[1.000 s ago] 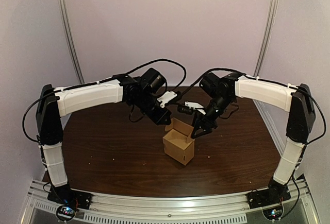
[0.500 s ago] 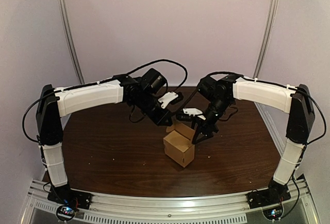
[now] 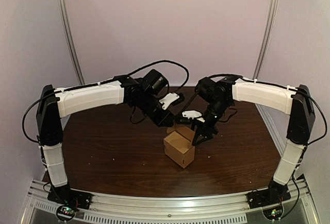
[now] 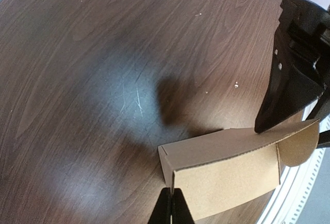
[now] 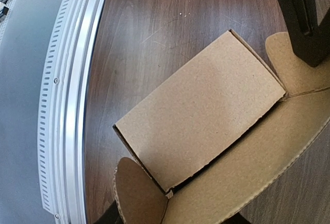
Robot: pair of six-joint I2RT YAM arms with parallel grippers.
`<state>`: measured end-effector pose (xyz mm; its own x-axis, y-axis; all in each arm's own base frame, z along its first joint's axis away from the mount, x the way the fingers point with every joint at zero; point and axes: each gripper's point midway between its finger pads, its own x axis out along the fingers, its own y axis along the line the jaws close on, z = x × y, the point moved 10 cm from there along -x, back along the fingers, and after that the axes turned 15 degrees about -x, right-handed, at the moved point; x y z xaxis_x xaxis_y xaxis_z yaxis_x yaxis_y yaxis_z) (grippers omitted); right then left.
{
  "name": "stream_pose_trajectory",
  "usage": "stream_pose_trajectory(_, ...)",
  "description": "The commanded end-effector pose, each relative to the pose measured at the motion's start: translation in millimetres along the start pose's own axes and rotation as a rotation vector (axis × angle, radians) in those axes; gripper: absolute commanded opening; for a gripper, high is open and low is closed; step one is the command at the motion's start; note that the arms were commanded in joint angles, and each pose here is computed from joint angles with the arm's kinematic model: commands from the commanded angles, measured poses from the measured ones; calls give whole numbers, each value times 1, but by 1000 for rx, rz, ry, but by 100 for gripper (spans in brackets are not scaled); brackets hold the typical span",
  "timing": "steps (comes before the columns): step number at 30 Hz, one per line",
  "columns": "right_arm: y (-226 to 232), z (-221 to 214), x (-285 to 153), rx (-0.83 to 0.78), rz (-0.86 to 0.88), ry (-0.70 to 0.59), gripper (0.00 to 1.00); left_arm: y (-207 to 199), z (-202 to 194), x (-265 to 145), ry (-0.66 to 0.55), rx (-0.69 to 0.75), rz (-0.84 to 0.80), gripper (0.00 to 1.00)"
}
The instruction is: Fold the paper box
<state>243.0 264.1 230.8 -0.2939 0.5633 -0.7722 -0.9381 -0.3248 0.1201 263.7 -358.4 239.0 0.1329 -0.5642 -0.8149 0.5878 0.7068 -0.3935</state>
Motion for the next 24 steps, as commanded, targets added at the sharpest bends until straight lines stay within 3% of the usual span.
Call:
stream_pose_trajectory(1,8,2,-5,-29,-27,31,44,-2,0,1,-29,5,-2,0)
stream_pose_trajectory(14,19,2,2,-68,-61,103,44,-6,-3,-3,-54,-52,6,0)
stream_pose_trajectory(24,21,9,1,-50,-71,81,43,-12,-13,-1,-42,-51,31,0)
